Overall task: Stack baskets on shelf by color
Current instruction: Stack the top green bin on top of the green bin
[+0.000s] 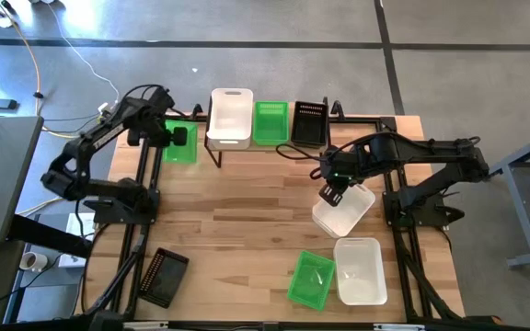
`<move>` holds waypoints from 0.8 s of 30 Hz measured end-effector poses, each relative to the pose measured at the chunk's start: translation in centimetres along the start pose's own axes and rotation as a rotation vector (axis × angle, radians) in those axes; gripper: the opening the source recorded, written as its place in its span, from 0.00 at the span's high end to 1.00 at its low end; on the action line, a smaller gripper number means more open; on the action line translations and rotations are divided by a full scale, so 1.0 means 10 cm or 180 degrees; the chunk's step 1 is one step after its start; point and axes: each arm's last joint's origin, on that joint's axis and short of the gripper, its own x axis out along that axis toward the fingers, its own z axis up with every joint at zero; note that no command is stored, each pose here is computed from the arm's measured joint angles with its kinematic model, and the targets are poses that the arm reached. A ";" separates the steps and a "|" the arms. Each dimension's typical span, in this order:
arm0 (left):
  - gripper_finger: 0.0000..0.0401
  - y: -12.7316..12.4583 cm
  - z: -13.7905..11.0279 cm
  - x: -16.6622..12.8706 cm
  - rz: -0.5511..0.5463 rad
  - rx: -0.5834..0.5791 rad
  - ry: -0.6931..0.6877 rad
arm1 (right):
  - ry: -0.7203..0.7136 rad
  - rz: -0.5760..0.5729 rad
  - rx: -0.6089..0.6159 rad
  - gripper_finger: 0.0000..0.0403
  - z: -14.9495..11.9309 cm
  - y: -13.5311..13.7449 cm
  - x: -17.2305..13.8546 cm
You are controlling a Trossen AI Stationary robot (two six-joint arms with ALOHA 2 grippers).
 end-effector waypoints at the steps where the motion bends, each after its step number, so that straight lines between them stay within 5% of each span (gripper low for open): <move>1: 0.99 0.01 -0.02 -0.03 -0.0027 -0.0010 -0.0052 | -0.0001 0.0001 0.0000 0.74 0.00 0.00 0.00; 10: 0.99 0.11 -0.16 -0.45 -0.0375 -0.0078 -0.0663 | -0.0034 0.0027 0.0018 0.74 0.01 0.01 0.00; 24: 0.99 0.30 -0.40 -1.57 -0.1138 -0.0092 -0.2085 | -0.0080 -0.0025 0.0097 0.74 0.02 0.00 0.00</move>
